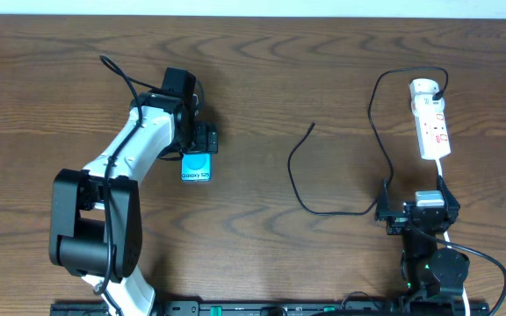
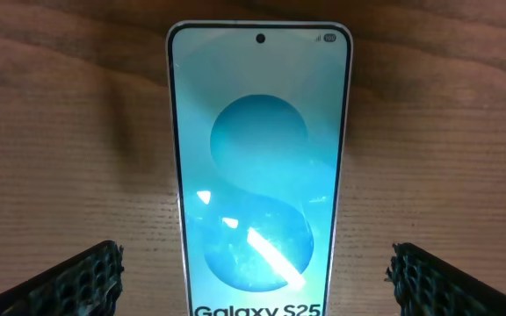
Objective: Plug charger to phone and switch on socket
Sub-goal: 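Lower the open left gripper down over the Galaxy S25 phone, then close the left gripper on the phone's lower end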
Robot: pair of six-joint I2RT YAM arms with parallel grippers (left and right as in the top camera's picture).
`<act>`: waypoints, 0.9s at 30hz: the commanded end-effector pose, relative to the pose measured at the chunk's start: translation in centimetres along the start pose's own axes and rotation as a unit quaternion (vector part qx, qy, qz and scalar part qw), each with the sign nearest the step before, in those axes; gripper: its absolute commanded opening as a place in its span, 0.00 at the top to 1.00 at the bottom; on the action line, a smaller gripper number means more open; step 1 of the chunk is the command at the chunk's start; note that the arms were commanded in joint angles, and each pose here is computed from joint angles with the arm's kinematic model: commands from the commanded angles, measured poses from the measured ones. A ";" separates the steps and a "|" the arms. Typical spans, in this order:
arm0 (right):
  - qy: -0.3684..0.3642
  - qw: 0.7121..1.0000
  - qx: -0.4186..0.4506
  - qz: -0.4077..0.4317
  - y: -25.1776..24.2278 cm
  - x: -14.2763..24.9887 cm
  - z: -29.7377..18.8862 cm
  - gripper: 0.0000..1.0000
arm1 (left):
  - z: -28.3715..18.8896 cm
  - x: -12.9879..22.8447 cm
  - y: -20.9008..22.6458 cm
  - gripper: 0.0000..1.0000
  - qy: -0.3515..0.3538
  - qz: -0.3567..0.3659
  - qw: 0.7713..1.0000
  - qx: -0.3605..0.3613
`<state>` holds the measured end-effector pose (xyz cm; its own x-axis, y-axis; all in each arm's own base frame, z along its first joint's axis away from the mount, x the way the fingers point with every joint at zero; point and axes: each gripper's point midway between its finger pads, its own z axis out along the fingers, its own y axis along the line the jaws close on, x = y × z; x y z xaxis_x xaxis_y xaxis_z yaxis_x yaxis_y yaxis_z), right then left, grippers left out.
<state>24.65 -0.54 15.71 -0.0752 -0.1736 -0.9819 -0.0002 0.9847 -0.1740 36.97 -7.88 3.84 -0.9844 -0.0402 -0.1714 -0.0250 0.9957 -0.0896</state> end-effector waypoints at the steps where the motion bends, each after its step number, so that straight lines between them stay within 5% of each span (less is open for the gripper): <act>1: -0.001 1.000 -0.003 -0.006 0.2 0.0 0.0 0.01 | 0.7 0.3 0.2 0.02 0.007 -0.002 1.000 -0.008; 27: -0.001 1.000 -0.003 -0.006 0.2 0.0 0.0 0.01 | 3.3 0.0 0.3 0.02 0.015 -0.002 1.000 -0.010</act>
<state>24.65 -0.54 15.71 -0.0752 -0.1736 -0.9819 -0.0002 0.9847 -0.1740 37.68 -8.01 0.86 -0.9884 -0.0394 -0.1465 -0.0272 0.9961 -0.0842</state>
